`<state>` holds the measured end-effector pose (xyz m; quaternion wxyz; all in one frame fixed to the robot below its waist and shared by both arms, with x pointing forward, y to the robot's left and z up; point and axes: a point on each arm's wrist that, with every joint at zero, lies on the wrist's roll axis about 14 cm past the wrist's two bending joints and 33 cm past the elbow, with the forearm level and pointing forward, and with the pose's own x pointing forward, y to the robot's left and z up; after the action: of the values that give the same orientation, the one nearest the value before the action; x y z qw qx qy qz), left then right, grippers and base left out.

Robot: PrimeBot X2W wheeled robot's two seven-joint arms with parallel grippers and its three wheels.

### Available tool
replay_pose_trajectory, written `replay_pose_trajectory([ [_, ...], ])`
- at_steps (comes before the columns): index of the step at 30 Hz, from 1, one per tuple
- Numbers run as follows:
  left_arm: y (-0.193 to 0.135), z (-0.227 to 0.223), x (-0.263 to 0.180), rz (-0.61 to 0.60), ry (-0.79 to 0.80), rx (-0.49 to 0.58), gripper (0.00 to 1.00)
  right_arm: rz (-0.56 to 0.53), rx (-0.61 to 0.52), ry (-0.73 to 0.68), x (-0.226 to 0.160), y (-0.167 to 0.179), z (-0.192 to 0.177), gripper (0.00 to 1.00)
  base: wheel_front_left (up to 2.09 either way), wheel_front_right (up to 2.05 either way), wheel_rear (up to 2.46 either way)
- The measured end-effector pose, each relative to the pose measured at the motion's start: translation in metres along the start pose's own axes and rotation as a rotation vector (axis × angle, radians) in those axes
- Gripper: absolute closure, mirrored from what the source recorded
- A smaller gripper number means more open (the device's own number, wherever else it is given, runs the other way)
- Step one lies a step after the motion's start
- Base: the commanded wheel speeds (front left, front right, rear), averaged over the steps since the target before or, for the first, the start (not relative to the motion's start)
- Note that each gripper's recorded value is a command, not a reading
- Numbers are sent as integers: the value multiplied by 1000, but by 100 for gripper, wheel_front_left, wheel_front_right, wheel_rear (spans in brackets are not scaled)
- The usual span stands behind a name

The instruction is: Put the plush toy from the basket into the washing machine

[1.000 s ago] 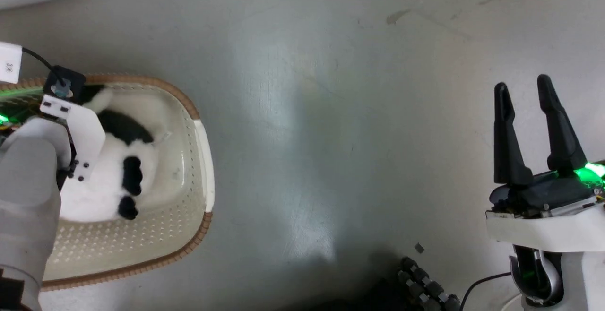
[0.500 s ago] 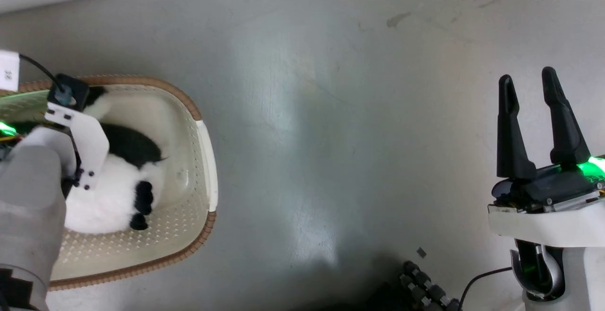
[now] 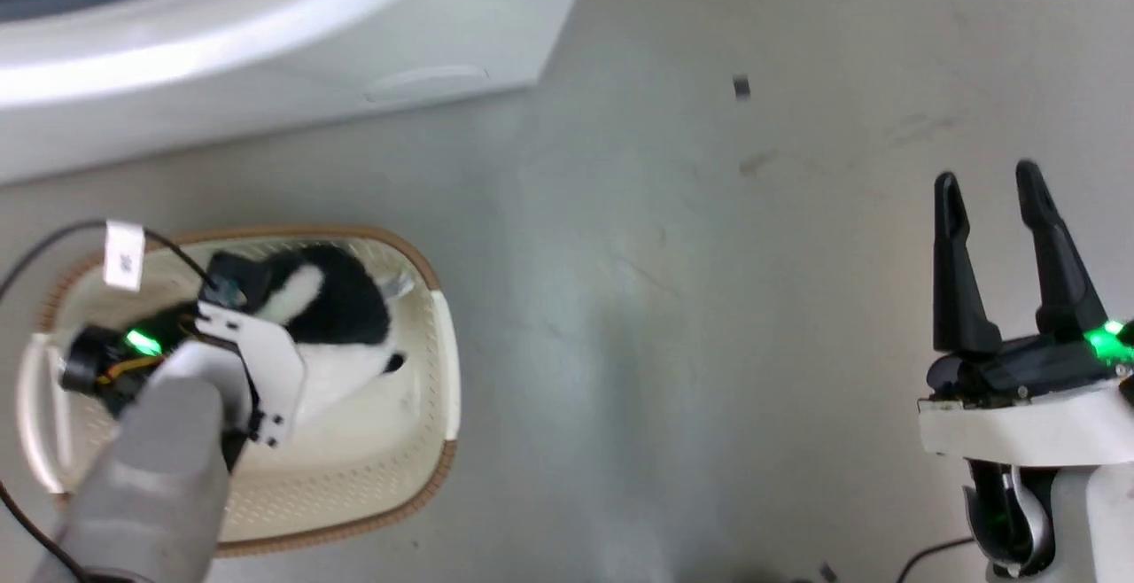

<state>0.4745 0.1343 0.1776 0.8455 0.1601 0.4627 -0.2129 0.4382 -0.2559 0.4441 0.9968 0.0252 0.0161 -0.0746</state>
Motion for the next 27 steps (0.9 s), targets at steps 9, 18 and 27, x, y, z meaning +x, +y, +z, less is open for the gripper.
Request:
replay_pose_trajectory([
  [9, 2, 32, -66, 58, -201, -55, 100, 31, 16, -93, -20, 11, 41, 0, 0, 0, 0],
  [18, 8, 48, -126, 125, -374, -145, 100, 81, 28, -167, -37, 27, 69, 0, 0, 0, 0],
  [27, 15, 105, -202, 172, -727, -210, 100, 126, 46, -212, -49, 41, 86, 0, 0, 0, 0],
])
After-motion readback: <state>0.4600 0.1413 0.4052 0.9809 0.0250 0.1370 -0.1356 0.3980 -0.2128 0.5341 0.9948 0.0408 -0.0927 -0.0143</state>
